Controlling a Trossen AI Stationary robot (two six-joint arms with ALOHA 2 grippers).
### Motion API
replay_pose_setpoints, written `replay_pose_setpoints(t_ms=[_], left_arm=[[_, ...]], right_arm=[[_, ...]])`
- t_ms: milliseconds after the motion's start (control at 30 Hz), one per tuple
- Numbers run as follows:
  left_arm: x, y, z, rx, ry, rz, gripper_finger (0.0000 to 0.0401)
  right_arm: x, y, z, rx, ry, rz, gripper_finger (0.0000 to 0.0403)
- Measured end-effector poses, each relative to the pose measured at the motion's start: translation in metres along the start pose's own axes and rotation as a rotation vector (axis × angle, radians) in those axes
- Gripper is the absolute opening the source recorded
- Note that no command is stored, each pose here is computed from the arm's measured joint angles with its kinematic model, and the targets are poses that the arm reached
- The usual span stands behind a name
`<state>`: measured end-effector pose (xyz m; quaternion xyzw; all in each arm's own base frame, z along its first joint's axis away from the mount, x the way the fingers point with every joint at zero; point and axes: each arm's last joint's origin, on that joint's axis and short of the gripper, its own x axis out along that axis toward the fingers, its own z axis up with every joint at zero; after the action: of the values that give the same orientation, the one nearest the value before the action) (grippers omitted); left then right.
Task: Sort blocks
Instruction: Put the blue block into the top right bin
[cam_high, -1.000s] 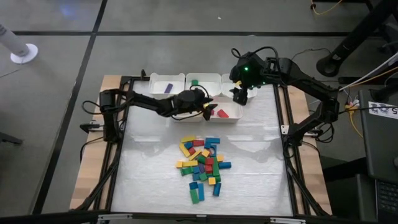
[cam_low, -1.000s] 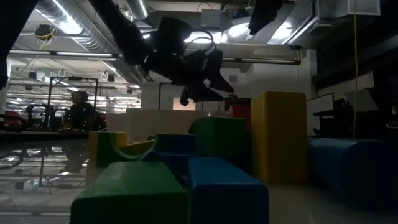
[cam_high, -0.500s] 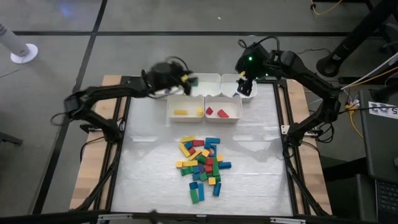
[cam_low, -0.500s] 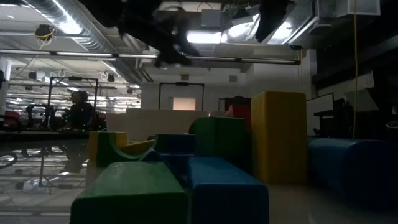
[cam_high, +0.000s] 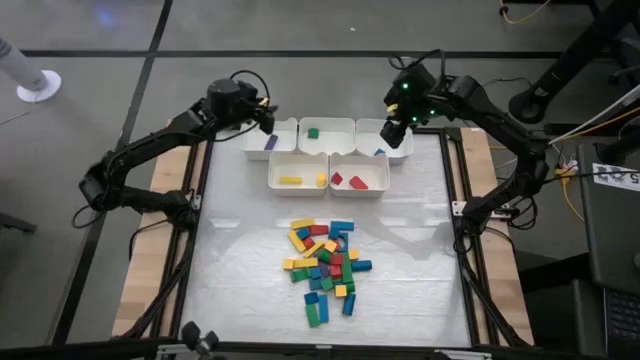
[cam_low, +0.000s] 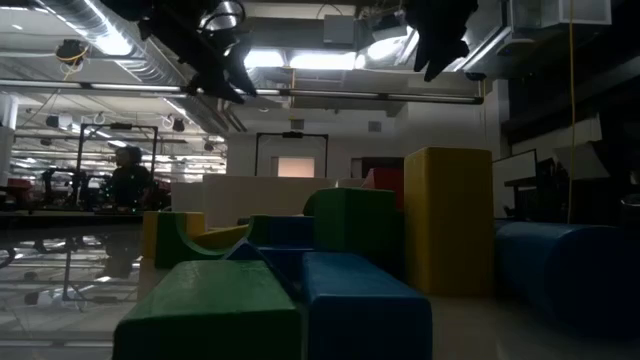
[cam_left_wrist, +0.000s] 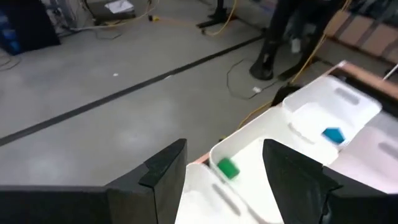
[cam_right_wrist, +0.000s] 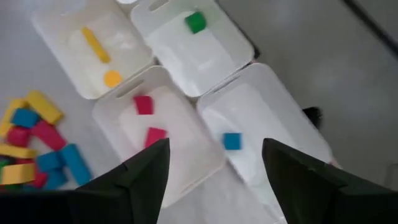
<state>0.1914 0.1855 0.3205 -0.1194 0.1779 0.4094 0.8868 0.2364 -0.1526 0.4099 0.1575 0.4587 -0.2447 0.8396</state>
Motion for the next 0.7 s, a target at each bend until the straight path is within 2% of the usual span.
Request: replay_pose_setpoints(t_ms=[133, 333, 467, 700], left_arm=[[0.001, 0.005, -0.001, 0.06, 0.011, 0.015, 0.0198], [0.001, 0.005, -0.001, 0.096, 0.015, 0.01, 0.0198], [0.001, 0.002, -0.003, 0.064, 0.036, -0.058, 0.0198], [0.0, -0.005, -0.004, -0.022, 0.064, -0.237, 0.0198]], right_arm=[[0.012, 0.012, -0.006, 0.011, 0.056, 0.044, 0.0257], [0.034, 0.051, -0.024, -0.099, 0.165, 0.144, 0.0257], [0.048, 0.086, -0.044, -0.176, 0.253, 0.224, 0.0257], [0.06, 0.149, -0.09, -0.217, 0.396, 0.315, 0.0257]])
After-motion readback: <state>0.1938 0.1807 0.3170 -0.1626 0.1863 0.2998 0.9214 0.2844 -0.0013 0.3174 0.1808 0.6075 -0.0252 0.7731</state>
